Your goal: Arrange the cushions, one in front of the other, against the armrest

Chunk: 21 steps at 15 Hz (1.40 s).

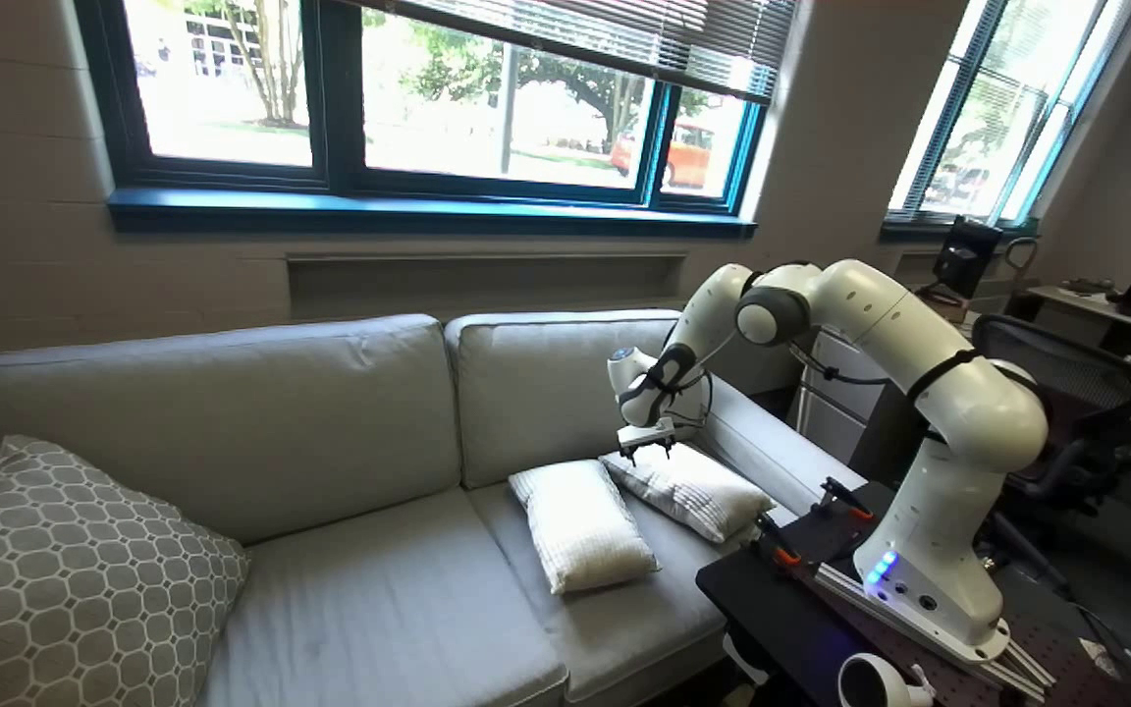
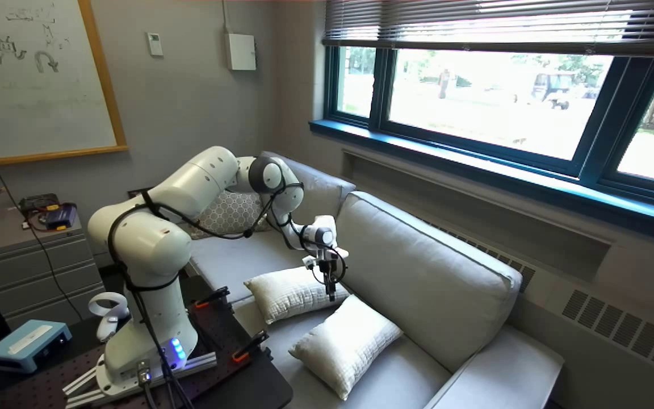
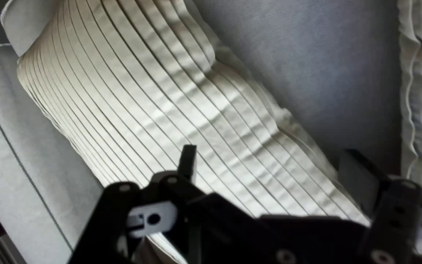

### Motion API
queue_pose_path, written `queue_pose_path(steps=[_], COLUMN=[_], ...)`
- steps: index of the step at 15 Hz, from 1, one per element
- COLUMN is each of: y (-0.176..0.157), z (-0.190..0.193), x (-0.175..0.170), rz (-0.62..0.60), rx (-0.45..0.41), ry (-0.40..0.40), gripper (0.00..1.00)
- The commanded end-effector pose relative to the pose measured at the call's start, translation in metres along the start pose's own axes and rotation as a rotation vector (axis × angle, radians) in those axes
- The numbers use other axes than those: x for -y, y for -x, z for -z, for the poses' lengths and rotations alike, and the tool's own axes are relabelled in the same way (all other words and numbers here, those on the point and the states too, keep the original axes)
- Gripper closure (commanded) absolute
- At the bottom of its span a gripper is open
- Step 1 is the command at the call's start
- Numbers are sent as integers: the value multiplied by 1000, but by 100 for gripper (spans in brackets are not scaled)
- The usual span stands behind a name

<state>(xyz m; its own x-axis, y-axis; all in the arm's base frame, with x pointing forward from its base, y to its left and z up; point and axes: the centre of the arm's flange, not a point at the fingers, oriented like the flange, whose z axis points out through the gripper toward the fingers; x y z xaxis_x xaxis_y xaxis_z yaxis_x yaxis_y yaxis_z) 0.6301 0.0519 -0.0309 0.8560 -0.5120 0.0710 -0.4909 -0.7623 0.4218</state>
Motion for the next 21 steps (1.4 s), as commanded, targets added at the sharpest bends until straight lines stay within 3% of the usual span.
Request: queue_pose_path(steps=[1,6,7,11,14,18,21], y=[-7,0,16,18,18,32,42], z=[-35,-74,-65,-72,-63,-87,-119], x=[31,33,18,18,24,46,52], rz=[64,202,151,156,154,216,266], rx=[13,-12,20,19,20,-7,-49], ry=[96,271,207,217,179,191,242], gripper=[0,0,0,0,0,0,0])
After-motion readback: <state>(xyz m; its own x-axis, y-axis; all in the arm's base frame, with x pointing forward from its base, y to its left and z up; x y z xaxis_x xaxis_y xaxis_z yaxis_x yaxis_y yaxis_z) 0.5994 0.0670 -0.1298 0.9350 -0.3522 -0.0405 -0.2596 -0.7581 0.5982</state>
